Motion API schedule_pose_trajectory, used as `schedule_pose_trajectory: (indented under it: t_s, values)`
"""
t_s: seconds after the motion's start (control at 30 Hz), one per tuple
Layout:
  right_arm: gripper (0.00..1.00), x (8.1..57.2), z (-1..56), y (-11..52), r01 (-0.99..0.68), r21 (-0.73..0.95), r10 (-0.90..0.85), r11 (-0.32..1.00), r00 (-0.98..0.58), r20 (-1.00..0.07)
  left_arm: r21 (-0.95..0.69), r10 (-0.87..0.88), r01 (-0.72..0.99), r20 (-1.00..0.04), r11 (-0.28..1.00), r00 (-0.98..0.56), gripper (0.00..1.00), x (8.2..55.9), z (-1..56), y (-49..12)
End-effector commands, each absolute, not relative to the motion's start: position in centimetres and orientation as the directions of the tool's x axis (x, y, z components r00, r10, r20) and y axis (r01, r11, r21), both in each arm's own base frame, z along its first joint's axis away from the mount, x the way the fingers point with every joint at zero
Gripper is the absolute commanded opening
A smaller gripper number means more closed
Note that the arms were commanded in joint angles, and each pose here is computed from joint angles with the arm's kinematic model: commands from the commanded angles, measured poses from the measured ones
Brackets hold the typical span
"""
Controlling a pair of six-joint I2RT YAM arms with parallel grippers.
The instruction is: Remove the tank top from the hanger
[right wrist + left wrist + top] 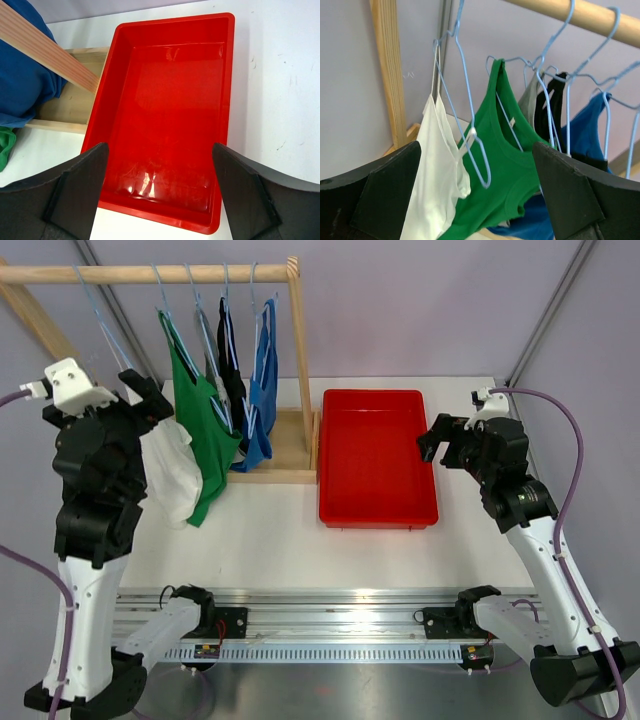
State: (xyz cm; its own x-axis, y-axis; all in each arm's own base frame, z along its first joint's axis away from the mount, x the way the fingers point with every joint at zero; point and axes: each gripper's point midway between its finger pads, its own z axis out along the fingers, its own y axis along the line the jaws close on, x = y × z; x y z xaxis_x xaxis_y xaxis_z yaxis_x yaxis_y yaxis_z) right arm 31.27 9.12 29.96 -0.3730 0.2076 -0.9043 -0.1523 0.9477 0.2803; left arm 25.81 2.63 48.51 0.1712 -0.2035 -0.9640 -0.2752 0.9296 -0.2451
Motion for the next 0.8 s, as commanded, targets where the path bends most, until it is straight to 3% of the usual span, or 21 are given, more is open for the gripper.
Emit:
schedule_pose_trajectory:
  t_s: [0.0,0.33,0.77]
  values:
    - [0.92,31.3,30.3,9.8,-0.181,0.297,0.216,0.937,-0.367,-0.905,-0.201,-0.164,-0.371,-0.978,0.907,0.129,0.96,27.2,49.1,3.8]
    - [0.93,31.0,29.8,10.3,-0.205,0.308,0.213,0.929,-0.382,-0.899,-0.191,-0.173,-0.474,-0.981,0.86,0.083,0.96,30.1,49.2,6.5]
    - [0.93,30.8,29.5,10.7,-0.224,0.318,0.214,0.921,-0.391,-0.895,-0.291,-0.295,-0.332,-0.955,0.897,0.037,0.94,35.4,48.0,7.2]
